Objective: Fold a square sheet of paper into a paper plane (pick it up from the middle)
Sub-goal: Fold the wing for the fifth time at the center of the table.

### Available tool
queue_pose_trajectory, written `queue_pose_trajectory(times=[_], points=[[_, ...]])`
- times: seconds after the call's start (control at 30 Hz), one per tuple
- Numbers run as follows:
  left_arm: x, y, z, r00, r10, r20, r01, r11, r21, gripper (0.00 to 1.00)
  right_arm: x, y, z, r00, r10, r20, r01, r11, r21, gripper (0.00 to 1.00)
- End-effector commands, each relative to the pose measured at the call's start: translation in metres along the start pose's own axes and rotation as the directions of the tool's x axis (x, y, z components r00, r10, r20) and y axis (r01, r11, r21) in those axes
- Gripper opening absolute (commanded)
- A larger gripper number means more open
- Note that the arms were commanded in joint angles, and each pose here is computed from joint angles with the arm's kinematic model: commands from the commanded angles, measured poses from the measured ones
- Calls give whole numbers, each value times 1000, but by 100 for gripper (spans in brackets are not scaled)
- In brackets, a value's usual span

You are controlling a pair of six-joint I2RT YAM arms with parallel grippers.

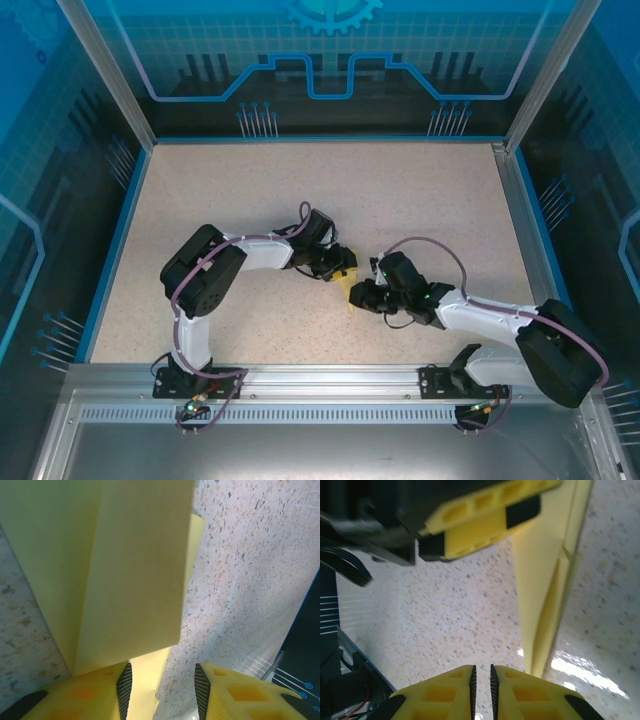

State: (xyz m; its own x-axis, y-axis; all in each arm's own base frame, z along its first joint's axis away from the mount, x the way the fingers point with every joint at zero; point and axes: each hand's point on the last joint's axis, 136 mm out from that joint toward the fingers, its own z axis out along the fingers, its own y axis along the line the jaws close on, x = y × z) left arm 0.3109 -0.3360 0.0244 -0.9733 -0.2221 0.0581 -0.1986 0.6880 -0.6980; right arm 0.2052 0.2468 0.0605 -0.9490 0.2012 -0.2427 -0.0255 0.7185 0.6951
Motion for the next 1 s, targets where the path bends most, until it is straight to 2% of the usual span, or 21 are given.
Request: queue_pose_trajectory(times=[0.0,0.3,0.43,0.6,0.97], points=[[19,31,5,997,-70,-40,65,991,-118,43,-17,15,6,1000,-3,21,4,999,-32,18],[19,27,5,997,-74,-36,70,991,-110,43,-25,5,35,999,27,21,-27,1000,-3,16],[17,21,4,998,-63,-31,59,994,-97,44,-16,-24,41,999,39,-6,-38,995,96,14],[12,9,-3,1000,-8,-16,7,997,-75,47,10,-67,38,993,56,-108,-30,973,227,7],[-3,-39,-33,987,147,59,-149,989,25,59,32,-88,30,973,50,-226,-6,981,191,5]])
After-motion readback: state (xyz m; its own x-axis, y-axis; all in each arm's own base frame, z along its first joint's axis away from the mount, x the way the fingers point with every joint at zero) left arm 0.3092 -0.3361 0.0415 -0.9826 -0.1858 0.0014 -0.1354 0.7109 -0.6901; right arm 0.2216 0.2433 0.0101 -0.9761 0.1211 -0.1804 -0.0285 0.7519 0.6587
